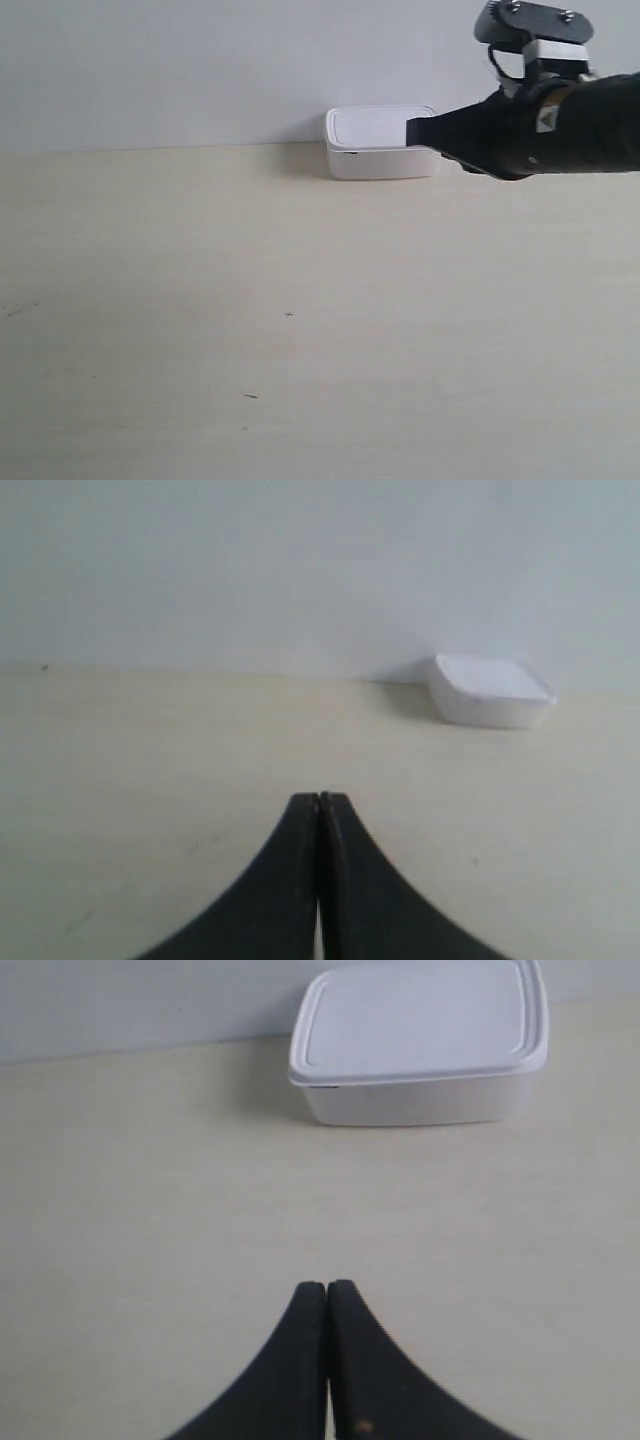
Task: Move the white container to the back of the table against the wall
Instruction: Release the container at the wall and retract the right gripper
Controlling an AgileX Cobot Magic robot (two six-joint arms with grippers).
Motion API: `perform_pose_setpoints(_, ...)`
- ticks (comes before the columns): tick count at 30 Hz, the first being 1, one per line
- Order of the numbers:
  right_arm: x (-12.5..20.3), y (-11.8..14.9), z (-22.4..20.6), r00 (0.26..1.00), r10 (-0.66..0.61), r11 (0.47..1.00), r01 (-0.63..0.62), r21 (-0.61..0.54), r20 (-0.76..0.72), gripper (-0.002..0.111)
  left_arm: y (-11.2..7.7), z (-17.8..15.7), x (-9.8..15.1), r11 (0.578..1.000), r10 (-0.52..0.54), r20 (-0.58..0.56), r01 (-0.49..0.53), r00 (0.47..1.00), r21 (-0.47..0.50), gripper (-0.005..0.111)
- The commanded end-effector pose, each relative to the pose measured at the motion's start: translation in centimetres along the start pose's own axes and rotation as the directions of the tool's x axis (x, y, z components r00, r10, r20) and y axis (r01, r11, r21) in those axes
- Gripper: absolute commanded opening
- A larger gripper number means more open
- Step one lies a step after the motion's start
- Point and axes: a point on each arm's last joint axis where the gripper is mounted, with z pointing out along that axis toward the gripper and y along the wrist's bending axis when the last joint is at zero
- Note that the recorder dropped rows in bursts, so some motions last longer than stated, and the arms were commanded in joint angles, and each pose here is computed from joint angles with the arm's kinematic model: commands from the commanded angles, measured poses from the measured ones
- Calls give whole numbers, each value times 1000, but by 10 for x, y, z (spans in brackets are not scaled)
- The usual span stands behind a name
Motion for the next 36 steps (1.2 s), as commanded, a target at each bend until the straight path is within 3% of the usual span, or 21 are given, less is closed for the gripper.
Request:
perform_pose_setpoints(1,12,-2,-47,993,0,999,5,-48,117,0,-16,25,2,998,3,176,-14,984,62,0)
perform_pose_setpoints(4,21,-5,-81,982,5,997,9,-72,190,0,-17,56,22,990,-100,211,77,972,114,0)
perform_pose_setpoints(8,33,-8,-112,954,18,993,18,-115,299,0,-9,81,41,958,-278,313,238,908,160,0)
perform_pose_setpoints(13,42,-11,-143,922,86,986,-24,-165,378,0,0,95,58,943,-333,364,301,870,144,0)
perform_pose_setpoints(22,62,-17,-172,877,115,978,-18,-208,466,0,11,119,108,897,-441,254,431,861,98,0)
perform_pose_setpoints(24,67,-19,-175,873,119,977,-18,-212,474,0,10,120,110,866,-500,223,487,837,112,0)
perform_pose_setpoints(31,82,-24,-180,876,246,956,-149,-251,416,0,6,122,120,861,-508,110,499,854,99,0)
perform_pose_setpoints(34,89,-27,-176,895,289,949,-221,-225,341,0,0,122,129,785,-613,-16,611,790,98,0)
perform_pose_setpoints(36,93,-28,-174,901,279,953,-216,-215,332,0,-2,122,132,757,-643,-67,646,763,96,0)
